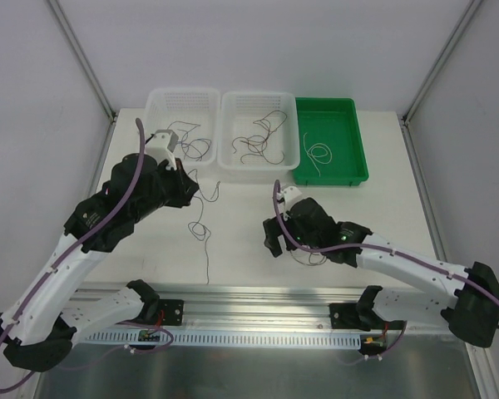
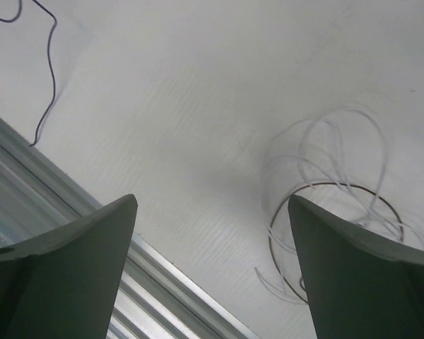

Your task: Untangle the cables

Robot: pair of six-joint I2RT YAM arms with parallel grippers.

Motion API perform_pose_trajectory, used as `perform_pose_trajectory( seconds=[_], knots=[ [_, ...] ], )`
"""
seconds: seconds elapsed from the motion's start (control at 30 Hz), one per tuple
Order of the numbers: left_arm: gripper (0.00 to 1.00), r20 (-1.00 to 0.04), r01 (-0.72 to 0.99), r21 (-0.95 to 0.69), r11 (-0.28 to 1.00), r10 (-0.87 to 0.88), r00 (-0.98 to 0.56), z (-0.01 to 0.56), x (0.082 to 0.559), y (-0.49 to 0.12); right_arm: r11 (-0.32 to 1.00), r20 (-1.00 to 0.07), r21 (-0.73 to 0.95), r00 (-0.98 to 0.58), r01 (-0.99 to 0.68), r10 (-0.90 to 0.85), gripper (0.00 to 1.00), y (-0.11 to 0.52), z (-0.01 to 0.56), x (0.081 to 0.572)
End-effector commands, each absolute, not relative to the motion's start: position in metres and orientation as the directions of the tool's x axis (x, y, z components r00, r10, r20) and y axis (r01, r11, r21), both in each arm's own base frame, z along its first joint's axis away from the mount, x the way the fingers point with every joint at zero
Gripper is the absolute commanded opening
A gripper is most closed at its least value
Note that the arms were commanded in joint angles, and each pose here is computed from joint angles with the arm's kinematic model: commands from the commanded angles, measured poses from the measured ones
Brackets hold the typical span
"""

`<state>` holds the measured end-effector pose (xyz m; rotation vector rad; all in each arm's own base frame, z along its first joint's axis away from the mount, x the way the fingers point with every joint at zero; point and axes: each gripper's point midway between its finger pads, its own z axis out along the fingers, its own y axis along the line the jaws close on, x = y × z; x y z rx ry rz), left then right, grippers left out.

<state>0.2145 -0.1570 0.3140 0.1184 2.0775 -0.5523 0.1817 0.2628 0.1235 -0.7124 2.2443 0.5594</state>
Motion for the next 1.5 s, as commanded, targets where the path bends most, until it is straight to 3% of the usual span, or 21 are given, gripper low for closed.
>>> perform_pose_trajectory(
  seconds=[0.0, 0.47, 0.73, 0.97, 1.17, 1.3, 1.4, 1.47],
  knots=[
    [0.00, -0.892, 0.325, -0.301, 0.896, -0.144, -0.429, 0.361, 0.239, -0.161, 0.849, -0.761, 0.078, -0.581, -0.523, -0.288, 0.95, 0.222, 0.138, 0.191],
    [0.00, -0.990, 0.127, -0.112, 0.986, -0.099, -0.101, 0.497, 0.335, -0.128, 0.924, -0.780, 0.050, -0.593, -0.378, -0.201, 0.99, 0.155, 0.137, 0.172],
    [0.00, -0.992, 0.030, -0.120, 0.992, -0.118, -0.046, 0.516, 0.418, -0.102, 0.926, -0.786, 0.053, -0.588, -0.374, -0.192, 0.97, 0.143, 0.141, 0.165],
    [0.00, -0.986, -0.063, -0.122, 0.991, -0.128, -0.109, 0.467, 0.492, -0.072, 0.933, -0.783, 0.043, -0.592, -0.357, -0.190, 0.97, 0.135, 0.136, 0.163],
    [0.00, -0.955, -0.106, -0.086, 0.991, -0.113, -0.276, 0.366, 0.551, -0.059, 0.937, -0.769, 0.017, -0.603, -0.349, -0.211, 0.97, 0.131, 0.126, 0.162],
    [0.01, -0.898, -0.136, -0.091, 0.987, -0.140, -0.418, 0.289, 0.564, -0.048, 0.942, -0.754, 0.004, -0.620, -0.334, -0.217, 0.97, 0.130, 0.121, 0.163],
    [0.11, -0.847, -0.119, -0.113, 0.986, -0.158, -0.507, 0.244, 0.562, -0.055, 0.945, -0.747, -0.002, -0.627, -0.328, -0.219, 0.97, 0.131, 0.119, 0.164],
    [0.25, -0.830, -0.117, -0.128, 0.985, -0.171, -0.532, 0.233, 0.556, -0.059, 0.946, -0.744, -0.002, -0.632, -0.324, -0.218, 0.97, 0.132, 0.118, 0.164]
  ],
)
